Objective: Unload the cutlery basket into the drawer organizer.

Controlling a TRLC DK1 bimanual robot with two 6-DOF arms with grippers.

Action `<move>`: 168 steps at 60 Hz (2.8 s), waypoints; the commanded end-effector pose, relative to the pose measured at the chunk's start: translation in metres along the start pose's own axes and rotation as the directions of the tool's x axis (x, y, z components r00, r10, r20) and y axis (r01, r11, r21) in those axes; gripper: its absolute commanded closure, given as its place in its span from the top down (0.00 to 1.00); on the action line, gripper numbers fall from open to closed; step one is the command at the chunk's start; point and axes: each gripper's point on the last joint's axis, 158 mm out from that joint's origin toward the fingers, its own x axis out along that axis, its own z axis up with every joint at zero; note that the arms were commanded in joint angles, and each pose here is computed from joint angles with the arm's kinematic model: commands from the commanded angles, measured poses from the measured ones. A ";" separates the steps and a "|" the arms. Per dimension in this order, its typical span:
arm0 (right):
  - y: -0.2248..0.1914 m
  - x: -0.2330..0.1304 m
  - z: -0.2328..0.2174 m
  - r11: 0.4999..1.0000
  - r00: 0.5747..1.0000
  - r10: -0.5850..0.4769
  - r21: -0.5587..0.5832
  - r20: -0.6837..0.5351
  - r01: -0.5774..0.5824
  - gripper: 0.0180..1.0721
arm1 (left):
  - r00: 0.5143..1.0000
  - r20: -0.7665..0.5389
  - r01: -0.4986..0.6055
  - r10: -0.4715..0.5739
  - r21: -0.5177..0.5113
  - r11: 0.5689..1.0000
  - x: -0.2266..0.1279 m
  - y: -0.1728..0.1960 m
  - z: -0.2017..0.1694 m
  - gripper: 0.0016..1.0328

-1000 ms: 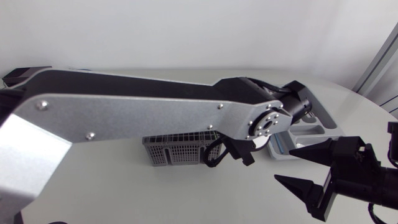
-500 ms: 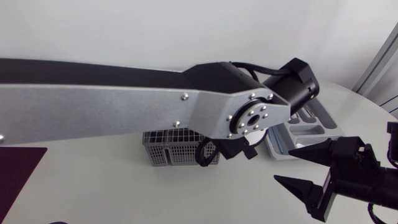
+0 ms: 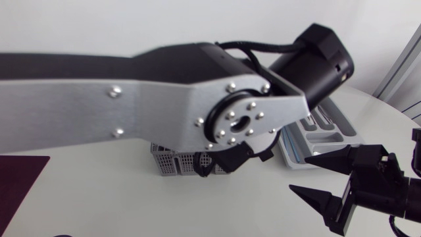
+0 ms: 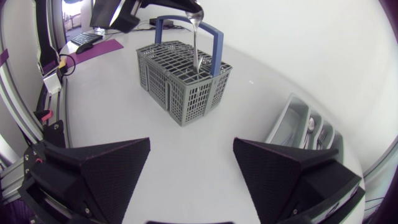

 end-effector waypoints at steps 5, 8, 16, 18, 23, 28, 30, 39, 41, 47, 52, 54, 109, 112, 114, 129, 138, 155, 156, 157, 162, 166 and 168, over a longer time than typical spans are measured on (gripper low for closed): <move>-0.001 -0.002 0.014 1.000 0.999 -0.008 0.001 0.049 0.008 0.91 | 0.997 0.076 -0.005 0.010 -0.073 0.997 -0.024 0.037 0.008 0.10; -0.004 -0.003 0.021 1.000 0.998 -0.018 0.000 0.067 0.018 0.91 | 0.995 0.096 0.027 -0.016 -0.105 0.994 -0.027 0.044 0.010 0.10; -0.006 -0.002 0.043 0.999 0.993 -0.041 -0.010 0.111 0.043 0.91 | 0.981 0.139 0.165 -0.138 -0.202 0.965 -0.026 0.052 0.010 0.10; -0.004 0.000 0.046 0.999 0.993 -0.042 -0.021 0.115 0.044 0.91 | 0.974 0.145 0.202 -0.172 -0.225 0.953 -0.025 0.051 0.010 0.10; 0.001 0.008 0.053 0.997 0.992 -0.054 -0.050 0.117 0.060 0.91 | 0.952 0.152 0.299 -0.266 -0.277 0.913 -0.019 0.049 0.007 0.10; 0.004 0.015 0.061 0.994 0.989 -0.070 -0.075 0.129 0.081 0.91 | 0.926 0.160 0.375 -0.341 -0.315 0.872 -0.015 0.042 0.006 0.10; 0.006 0.018 0.066 0.993 0.988 -0.074 -0.085 0.137 0.087 0.91 | 0.919 0.160 0.395 -0.362 -0.321 0.861 -0.013 0.039 0.006 0.10; 0.008 0.031 0.084 0.979 0.977 -0.131 -0.133 0.168 0.154 0.91 | 0.870 0.164 0.491 -0.464 -0.353 0.796 -0.007 0.022 0.005 0.10; 0.009 0.034 0.086 0.977 0.975 -0.138 -0.141 0.172 0.163 0.91 | 0.856 0.171 0.515 -0.487 -0.354 0.781 -0.008 0.018 0.006 0.10; 0.009 0.042 0.097 0.967 0.967 -0.167 -0.162 0.193 0.199 0.90 | 0.841 0.176 0.539 -0.512 -0.353 0.764 -0.008 0.013 0.006 0.10; 0.005 0.044 0.107 0.959 0.957 -0.193 -0.165 0.219 0.231 0.86 | 0.840 0.177 0.541 -0.513 -0.352 0.764 -0.008 0.011 0.005 0.10; 0.003 0.045 0.110 0.956 0.953 -0.202 -0.167 0.224 0.242 0.86 | 0.839 0.177 0.542 -0.514 -0.349 0.765 -0.008 0.011 0.005 0.10; -0.003 0.081 0.139 0.943 0.941 -0.248 -0.163 0.231 0.289 0.37 | 0.829 0.203 0.558 -0.521 -0.358 0.749 0.000 0.010 0.011 0.10; -0.003 0.081 0.140 0.943 0.940 -0.250 -0.162 0.232 0.290 0.34 | 0.829 0.203 0.558 -0.521 -0.358 0.749 -0.001 0.011 0.010 0.10; -0.003 0.081 0.140 0.943 0.940 -0.250 -0.162 0.232 0.290 0.34 | 0.829 0.204 0.558 -0.520 -0.358 0.749 -0.001 0.011 0.011 0.10; -0.004 0.084 0.143 0.943 0.940 -0.251 -0.160 0.230 0.291 0.29 | 0.819 0.204 0.572 -0.536 -0.357 0.738 -0.001 0.007 0.009 0.10; -0.005 0.085 0.145 0.943 0.940 -0.252 -0.159 0.231 0.293 0.22 | 0.820 0.200 0.570 -0.536 -0.360 0.738 -0.001 0.008 0.007 0.10; -0.005 0.088 0.138 0.944 0.944 -0.251 -0.163 0.212 0.288 0.08 | 0.821 0.204 0.570 -0.533 -0.362 0.738 -0.001 0.010 0.007 0.10; -0.005 0.088 0.138 0.944 0.945 -0.251 -0.163 0.211 0.287 0.08 | 0.822 0.204 0.568 -0.532 -0.362 0.739 -0.001 0.010 0.007 0.10; -0.005 0.088 0.138 0.944 0.945 -0.251 -0.163 0.211 0.287 0.08 | 0.821 0.204 0.570 -0.533 -0.362 0.738 -0.001 0.010 0.007 0.10; -0.005 0.088 0.136 0.944 0.946 -0.249 -0.166 0.208 0.285 0.07 | 0.821 0.203 0.570 -0.534 -0.362 0.738 -0.001 0.009 0.007 0.11; -0.004 0.088 0.134 0.944 0.947 -0.249 -0.167 0.204 0.284 0.07 | 0.820 0.205 0.571 -0.534 -0.362 0.737 -0.002 0.009 0.008 0.11; -0.004 0.088 0.134 0.944 0.947 -0.249 -0.168 0.204 0.284 0.07 | 0.820 0.205 0.571 -0.534 -0.362 0.737 -0.002 0.009 0.008 0.11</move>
